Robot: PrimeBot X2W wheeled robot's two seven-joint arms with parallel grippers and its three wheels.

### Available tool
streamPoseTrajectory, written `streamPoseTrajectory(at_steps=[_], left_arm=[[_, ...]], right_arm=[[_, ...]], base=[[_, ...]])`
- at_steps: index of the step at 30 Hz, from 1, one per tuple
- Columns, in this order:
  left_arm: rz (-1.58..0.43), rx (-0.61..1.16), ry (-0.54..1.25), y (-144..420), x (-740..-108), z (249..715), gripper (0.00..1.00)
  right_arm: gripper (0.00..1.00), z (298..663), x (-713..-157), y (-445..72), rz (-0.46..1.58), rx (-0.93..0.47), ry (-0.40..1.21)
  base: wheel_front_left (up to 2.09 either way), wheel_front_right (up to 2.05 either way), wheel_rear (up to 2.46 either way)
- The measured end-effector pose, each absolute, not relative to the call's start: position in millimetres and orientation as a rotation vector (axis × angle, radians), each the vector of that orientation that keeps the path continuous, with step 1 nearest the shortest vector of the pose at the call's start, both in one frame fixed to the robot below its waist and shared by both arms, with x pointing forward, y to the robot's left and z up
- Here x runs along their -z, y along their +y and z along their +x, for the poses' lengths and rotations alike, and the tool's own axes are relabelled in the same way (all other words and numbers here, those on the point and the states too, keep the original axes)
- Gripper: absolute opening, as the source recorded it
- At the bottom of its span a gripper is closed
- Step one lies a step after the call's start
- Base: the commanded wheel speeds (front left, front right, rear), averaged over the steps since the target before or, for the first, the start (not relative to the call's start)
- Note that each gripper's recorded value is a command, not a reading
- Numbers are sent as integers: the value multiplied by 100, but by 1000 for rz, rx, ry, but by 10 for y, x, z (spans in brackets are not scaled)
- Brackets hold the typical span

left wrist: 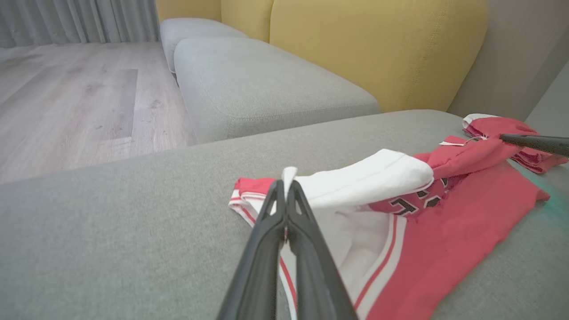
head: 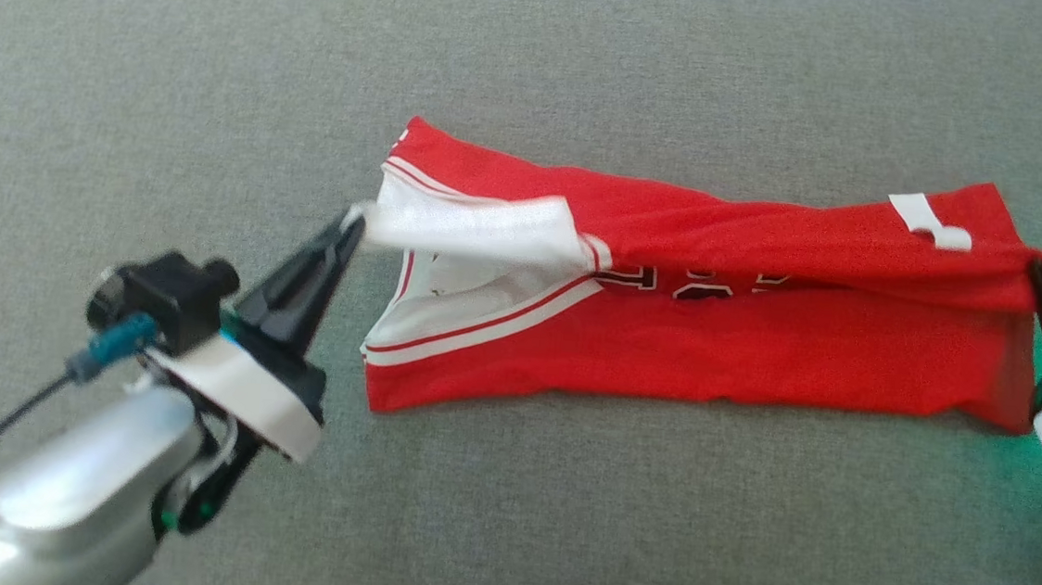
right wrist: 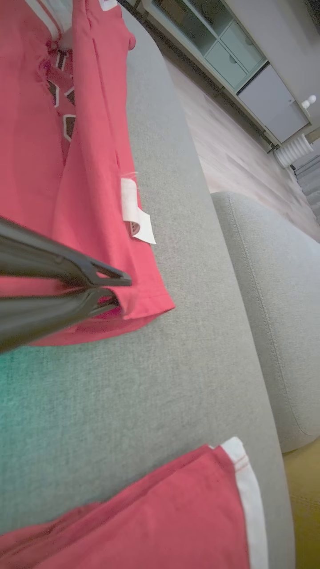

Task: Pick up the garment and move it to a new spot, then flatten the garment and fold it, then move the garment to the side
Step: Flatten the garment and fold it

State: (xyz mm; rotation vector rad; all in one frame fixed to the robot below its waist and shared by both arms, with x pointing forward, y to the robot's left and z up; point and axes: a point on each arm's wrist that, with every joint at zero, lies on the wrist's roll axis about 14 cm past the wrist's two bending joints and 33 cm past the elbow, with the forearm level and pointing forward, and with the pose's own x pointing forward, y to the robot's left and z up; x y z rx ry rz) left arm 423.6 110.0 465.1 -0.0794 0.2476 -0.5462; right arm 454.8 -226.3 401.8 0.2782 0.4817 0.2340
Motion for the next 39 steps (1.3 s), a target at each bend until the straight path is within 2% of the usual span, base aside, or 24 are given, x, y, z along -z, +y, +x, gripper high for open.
streamPoseTrajectory(at_steps=[3, 4, 5, 6, 7, 8, 12, 16, 24, 30, 33, 39], left_arm=[[-104, 535, 280, 1084, -4555, 4126, 0], [-108, 531, 290, 1084, -4523, 4097, 0], [-112, 526, 299, 1085, -4492, 4069, 11], [-116, 520, 306, 1079, -4466, 4051, 48], [-122, 509, 313, 1073, -4439, 4035, 95], [-128, 507, 316, 1050, -4419, 4017, 100], [-149, 441, 281, 997, -4455, 3996, 100], [-156, 331, 220, 1026, -4537, 3923, 100], [-135, 131, 117, 1102, -4673, 3497, 100], [-94, 79, 51, 1121, -4798, 3277, 100], [-79, 72, 32, 1129, -4832, 3227, 100], [-88, 52, 22, 1155, -4853, 3210, 100]], right_arm=[[2, 4469, -3908, -2295, 278, -220, 513], [16, 4441, -3869, -2309, 277, -213, 524], [33, 4419, -3836, -2313, 277, -208, 532], [69, 4400, -3810, -2312, 283, -203, 537], [100, 4387, -3792, -2289, 291, -201, 540], [100, 4374, -3780, -2272, 299, -197, 541], [100, 4350, -3839, -2247, 343, -166, 497], [100, 4122, -3801, -2292, 373, -117, 489], [100, 3697, -3765, -2333, 411, -28, 448], [100, 3897, -3825, -2336, 362, -15, 410], [100, 4119, -3877, -2289, 339, -14, 394], [100, 4404, -3780, -2312, 286, 31, 478]], base=[[0, 0, 0], [0, 0, 0], [0, 0, 0], [0, 0, 0], [0, 0, 0], [0, 0, 0], [0, 0, 0], [0, 0, 0], [0, 0, 0], [0, 0, 0], [0, 0, 0], [0, 0, 0]])
